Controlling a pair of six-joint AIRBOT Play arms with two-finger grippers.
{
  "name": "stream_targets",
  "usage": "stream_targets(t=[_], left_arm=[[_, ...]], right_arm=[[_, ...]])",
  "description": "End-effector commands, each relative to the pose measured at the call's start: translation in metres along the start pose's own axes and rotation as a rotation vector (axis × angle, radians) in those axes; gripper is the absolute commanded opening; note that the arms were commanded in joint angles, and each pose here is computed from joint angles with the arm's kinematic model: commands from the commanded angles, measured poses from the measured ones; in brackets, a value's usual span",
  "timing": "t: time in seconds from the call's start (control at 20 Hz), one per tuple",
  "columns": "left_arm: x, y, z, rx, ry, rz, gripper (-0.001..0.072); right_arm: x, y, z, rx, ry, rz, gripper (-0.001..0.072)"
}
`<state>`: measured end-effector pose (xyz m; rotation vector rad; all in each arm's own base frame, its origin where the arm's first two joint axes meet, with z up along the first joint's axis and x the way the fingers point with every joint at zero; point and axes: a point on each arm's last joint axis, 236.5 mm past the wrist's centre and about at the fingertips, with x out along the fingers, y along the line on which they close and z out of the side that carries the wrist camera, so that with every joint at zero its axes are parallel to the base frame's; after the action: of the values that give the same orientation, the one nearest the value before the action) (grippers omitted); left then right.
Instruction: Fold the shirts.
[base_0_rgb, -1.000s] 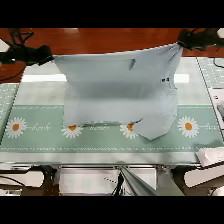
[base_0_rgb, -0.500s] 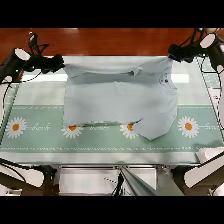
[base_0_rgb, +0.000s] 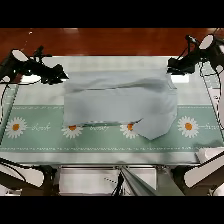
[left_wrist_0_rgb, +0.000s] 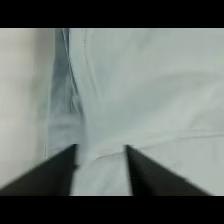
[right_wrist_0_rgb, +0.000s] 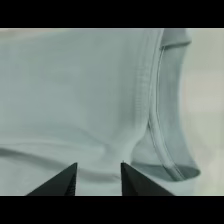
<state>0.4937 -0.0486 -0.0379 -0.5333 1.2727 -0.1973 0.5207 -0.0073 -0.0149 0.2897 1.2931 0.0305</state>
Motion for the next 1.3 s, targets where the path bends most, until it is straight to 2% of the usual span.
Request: stream_targets(t=[0.0,0.1,0.15,0.35,0.5,0.7,1.05,1.1,1.15,1.2,1.25], left_arm=[[-0.019,0.007,-0.037,0.027,0.170,-0.015,0.0557],[-0.040,0.020,-0.063,0.042,0.276,-0.031,0.0557],[-0.050,0.027,-0.074,0.031,0.298,-0.037,0.0557],[-0.057,0.059,-0.151,-0.060,0.322,-0.064,0.0557],[-0.040,0.060,-0.204,-0.190,0.332,-0.166,0.0557],[-0.014,0.071,-0.237,-0.262,0.355,-0.148,0.0558],[0.025,0.042,-0.200,-0.177,0.178,-0.111,0.0540],[0.029,0.037,-0.201,-0.158,0.176,-0.103,0.0363],[0.031,0.033,-0.203,-0.141,0.182,-0.103,0.0078],[0.031,0.031,-0.205,-0.132,0.187,-0.105,0.0024],[0.030,0.031,-0.206,-0.134,0.195,-0.109,0.0024]], right_arm=[[-0.022,-0.030,-0.044,-0.102,0.182,-0.086,0.0407],[-0.058,-0.084,-0.081,-0.127,0.348,-0.284,0.0421],[-0.074,-0.101,-0.093,-0.100,0.373,-0.311,0.0491],[-0.078,-0.100,-0.130,0.084,0.257,-0.040,0.0506],[-0.074,-0.080,-0.142,0.168,0.088,0.156,0.0504],[-0.069,-0.079,-0.161,0.199,0.045,0.173,0.0503],[-0.069,-0.067,-0.170,0.200,0.079,0.219,0.0503],[-0.070,-0.064,-0.171,0.200,0.088,0.229,0.0503],[-0.070,-0.063,-0.175,0.196,0.102,0.233,0.0503],[-0.071,-0.063,-0.180,0.179,0.121,0.233,0.0503],[-0.071,-0.068,-0.187,0.161,0.150,0.211,0.0503]])
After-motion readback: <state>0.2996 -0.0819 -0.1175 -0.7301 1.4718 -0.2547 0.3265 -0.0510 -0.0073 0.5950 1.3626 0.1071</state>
